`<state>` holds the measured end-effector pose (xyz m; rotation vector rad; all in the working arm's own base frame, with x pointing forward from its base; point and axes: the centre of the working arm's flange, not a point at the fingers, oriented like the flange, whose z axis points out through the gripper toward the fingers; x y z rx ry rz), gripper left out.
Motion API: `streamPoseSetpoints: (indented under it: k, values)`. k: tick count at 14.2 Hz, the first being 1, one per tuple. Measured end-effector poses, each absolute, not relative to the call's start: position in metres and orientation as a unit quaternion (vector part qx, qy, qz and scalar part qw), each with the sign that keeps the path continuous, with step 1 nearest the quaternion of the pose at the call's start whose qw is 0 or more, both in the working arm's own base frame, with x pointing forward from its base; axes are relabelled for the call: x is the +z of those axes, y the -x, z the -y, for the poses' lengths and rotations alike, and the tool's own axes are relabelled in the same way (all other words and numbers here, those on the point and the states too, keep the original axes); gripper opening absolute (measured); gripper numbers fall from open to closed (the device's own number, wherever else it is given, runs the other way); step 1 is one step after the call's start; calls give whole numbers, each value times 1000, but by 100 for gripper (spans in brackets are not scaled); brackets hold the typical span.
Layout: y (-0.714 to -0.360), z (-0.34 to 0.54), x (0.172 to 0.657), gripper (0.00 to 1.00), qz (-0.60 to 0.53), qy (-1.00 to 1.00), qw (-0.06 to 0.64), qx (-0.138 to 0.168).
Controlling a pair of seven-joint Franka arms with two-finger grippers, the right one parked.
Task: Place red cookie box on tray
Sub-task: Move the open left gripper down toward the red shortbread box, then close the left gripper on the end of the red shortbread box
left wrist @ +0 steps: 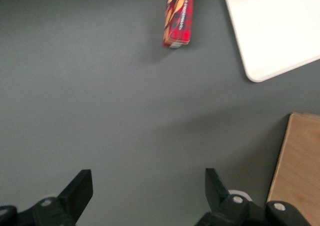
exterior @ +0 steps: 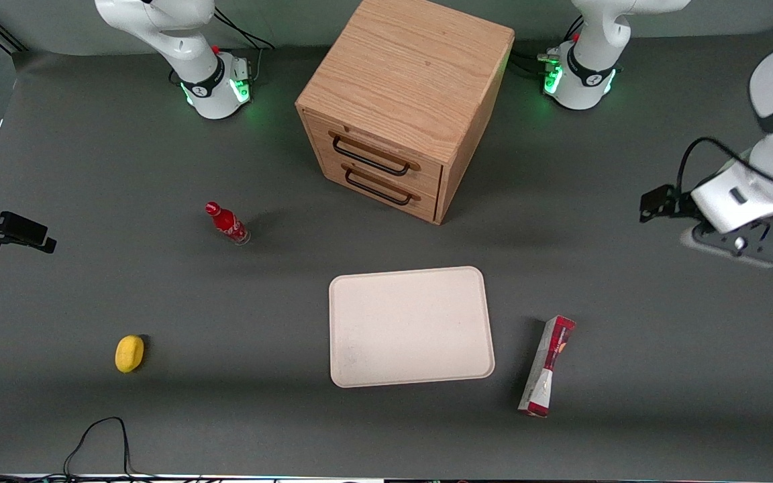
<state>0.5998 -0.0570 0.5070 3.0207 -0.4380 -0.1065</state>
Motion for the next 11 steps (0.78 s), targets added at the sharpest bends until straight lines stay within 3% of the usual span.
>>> streamPoseSetpoints:
  k: [3,5,11]
  values:
    - [-643,79,471,100,142,-987,67,-42]
    - [-669,103,444,99,127,-989,65,-29]
    - [-713,188,332,99,85,-993,52,67]
